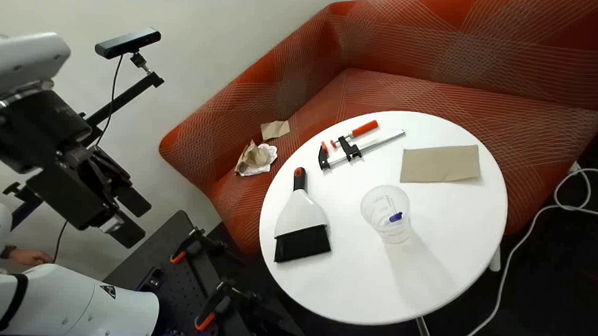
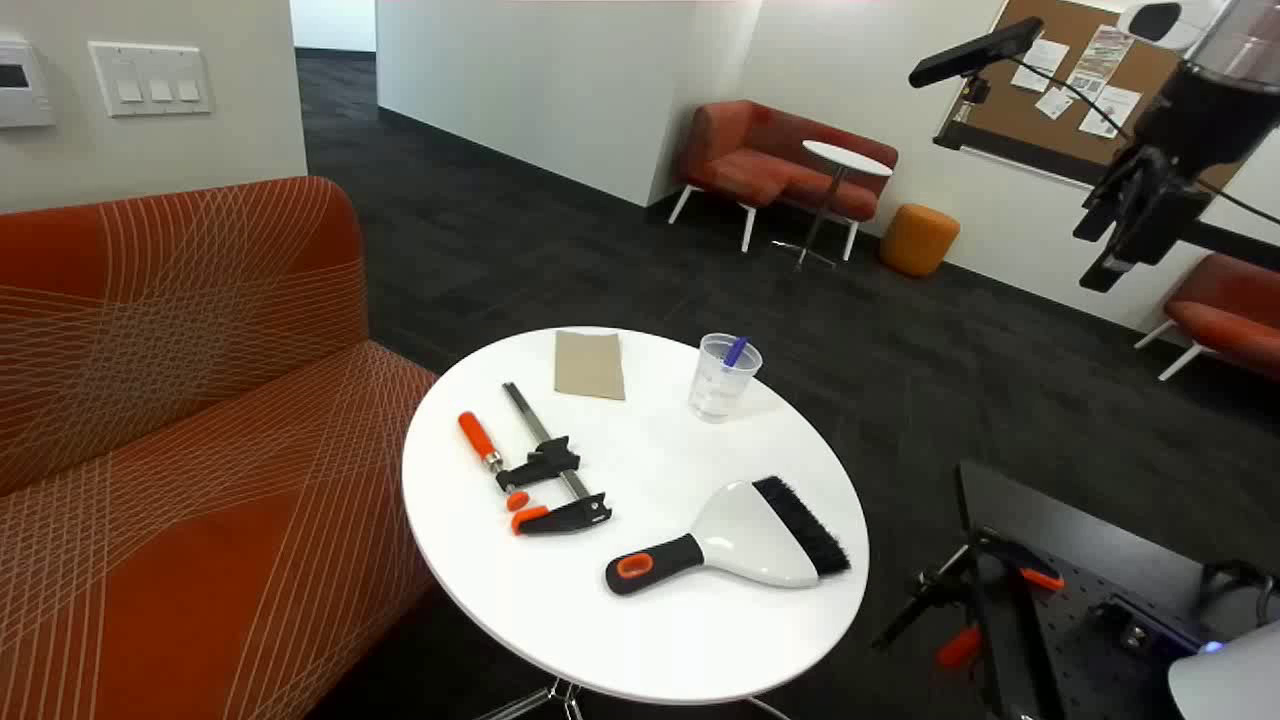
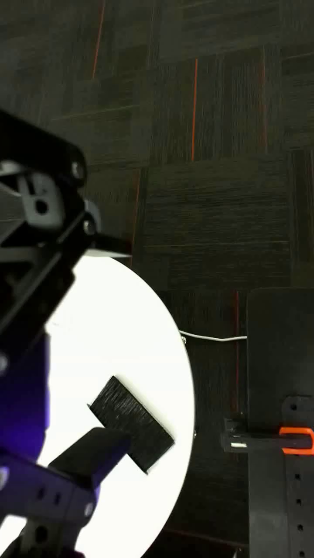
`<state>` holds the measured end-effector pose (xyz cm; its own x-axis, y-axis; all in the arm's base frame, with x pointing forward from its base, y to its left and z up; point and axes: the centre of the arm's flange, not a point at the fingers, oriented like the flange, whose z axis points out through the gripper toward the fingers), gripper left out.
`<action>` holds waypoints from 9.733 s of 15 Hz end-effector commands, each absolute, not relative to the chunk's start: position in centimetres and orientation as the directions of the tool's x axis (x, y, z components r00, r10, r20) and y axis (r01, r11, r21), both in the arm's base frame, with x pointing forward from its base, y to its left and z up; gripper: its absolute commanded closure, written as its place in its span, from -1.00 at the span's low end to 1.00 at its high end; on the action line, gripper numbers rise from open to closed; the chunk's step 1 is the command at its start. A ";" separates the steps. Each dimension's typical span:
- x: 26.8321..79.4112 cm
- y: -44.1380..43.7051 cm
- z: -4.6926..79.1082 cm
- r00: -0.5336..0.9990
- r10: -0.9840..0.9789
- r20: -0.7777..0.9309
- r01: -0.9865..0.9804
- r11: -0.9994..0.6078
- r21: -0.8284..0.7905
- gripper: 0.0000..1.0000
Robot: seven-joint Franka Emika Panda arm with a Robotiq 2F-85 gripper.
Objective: Remove the pen from the clear cup and place it on the table
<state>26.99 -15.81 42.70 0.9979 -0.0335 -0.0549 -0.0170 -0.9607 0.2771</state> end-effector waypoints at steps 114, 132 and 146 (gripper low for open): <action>46.8 -21.4 28.9 -0.005 -0.950 0.313 -0.979 -0.059 -0.195 0.91; 51.7 -12.6 25.1 0.396 -0.905 0.157 -0.884 -0.422 -0.201 0.91; 57.5 -13.0 14.4 0.500 -0.863 0.071 -0.860 -0.504 -0.078 0.91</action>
<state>55.49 -12.59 16.01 0.4787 -0.8710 0.1103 -0.8681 -0.4883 -0.0890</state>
